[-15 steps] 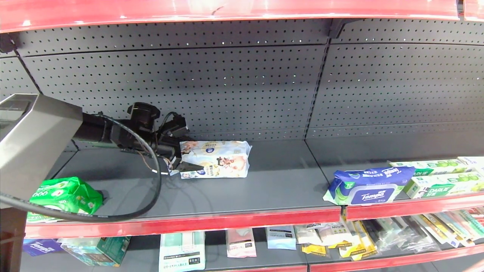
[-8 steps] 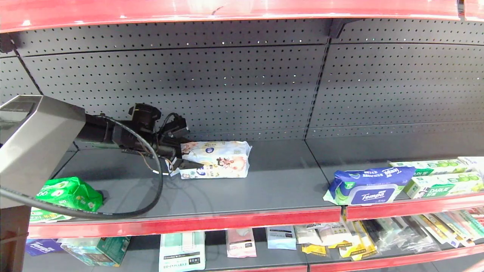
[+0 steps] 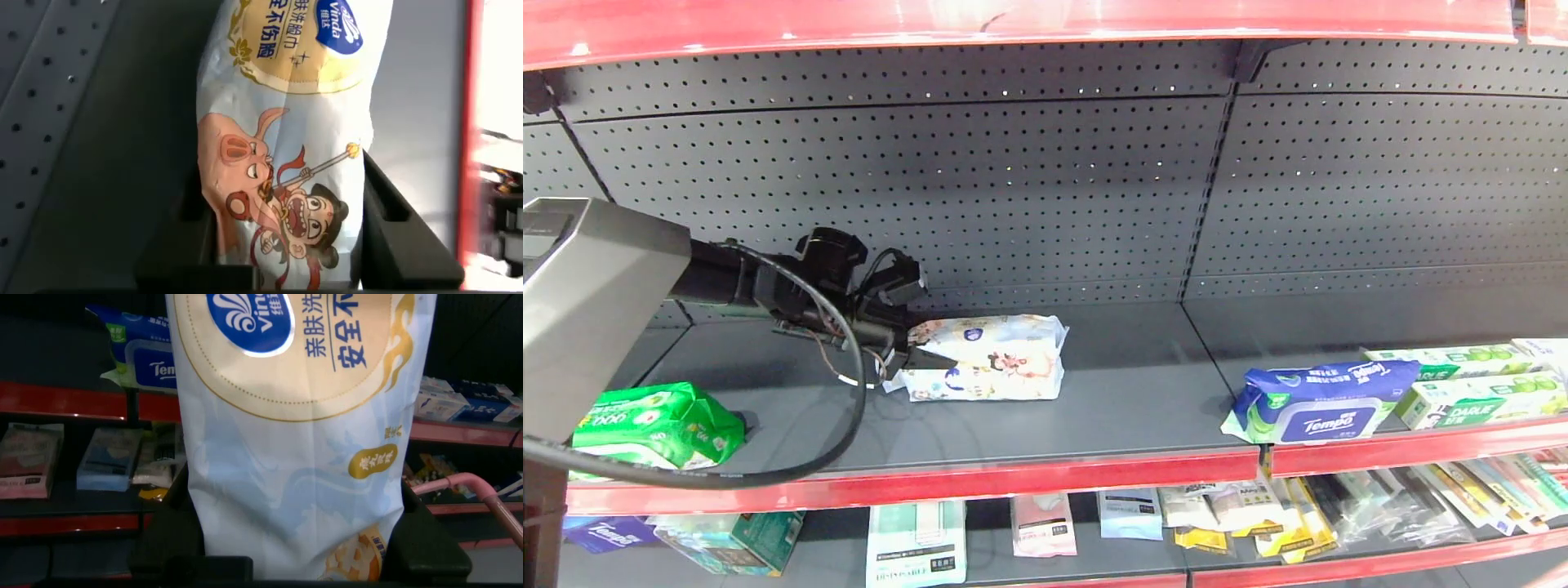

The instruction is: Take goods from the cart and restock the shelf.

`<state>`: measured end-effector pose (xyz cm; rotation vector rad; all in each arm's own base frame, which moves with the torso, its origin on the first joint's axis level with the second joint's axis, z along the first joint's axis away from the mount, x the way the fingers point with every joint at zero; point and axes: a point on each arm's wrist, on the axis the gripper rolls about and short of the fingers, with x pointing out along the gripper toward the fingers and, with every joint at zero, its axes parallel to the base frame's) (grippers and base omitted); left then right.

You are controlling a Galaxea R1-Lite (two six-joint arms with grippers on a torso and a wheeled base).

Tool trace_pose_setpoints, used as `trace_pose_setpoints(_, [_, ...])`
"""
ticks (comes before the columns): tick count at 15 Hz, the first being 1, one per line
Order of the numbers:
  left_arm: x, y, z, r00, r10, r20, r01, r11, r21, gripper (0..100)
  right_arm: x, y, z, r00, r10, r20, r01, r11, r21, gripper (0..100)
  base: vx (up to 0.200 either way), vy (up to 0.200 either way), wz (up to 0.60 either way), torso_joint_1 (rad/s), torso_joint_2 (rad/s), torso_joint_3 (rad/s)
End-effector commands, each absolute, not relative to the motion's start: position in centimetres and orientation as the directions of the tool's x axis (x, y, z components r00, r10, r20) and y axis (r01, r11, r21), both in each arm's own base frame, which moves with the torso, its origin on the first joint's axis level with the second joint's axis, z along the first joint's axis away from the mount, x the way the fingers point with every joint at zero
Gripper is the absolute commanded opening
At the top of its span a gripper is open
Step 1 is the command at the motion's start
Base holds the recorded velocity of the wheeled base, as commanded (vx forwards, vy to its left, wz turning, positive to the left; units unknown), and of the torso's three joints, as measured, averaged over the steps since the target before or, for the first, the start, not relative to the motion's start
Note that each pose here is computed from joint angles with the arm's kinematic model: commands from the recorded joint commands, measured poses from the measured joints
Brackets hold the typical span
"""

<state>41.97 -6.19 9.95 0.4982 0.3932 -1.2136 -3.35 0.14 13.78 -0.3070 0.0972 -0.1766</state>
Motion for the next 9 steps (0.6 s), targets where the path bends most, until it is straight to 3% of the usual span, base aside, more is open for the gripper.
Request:
trace_pose_setpoints(1, [40.5, -5.4, 11.6, 0.323, -0.783, -0.532, 0.946, 0.271, 0.176, 0, -3.3, 0.1, 13.8, 0.979, -0.187, -0.075, 0.156, 0.938, -0.309, 0, 0.000, 0.000, 0.00, 0.000, 0.00, 0.000])
trace_pose_setpoints(4, [37.1, -4.7, 11.1, 0.297, -0.773, -0.560, 0.953, 0.280, 0.118, 0, -3.2, 0.1, 13.8, 0.980, -0.184, -0.079, 0.152, 0.939, -0.309, 0, 0.000, 0.000, 0.00, 0.000, 0.00, 0.000])
trace_pose_setpoints(9, [34.1, -3.0, 9.9, 0.349, -0.763, -0.544, 0.935, 0.321, 0.150, 0, -3.2, 0.1, 13.8, 0.980, -0.183, -0.078, 0.151, 0.939, -0.309, 0, 0.000, 0.000, 0.00, 0.000, 0.00, 0.000])
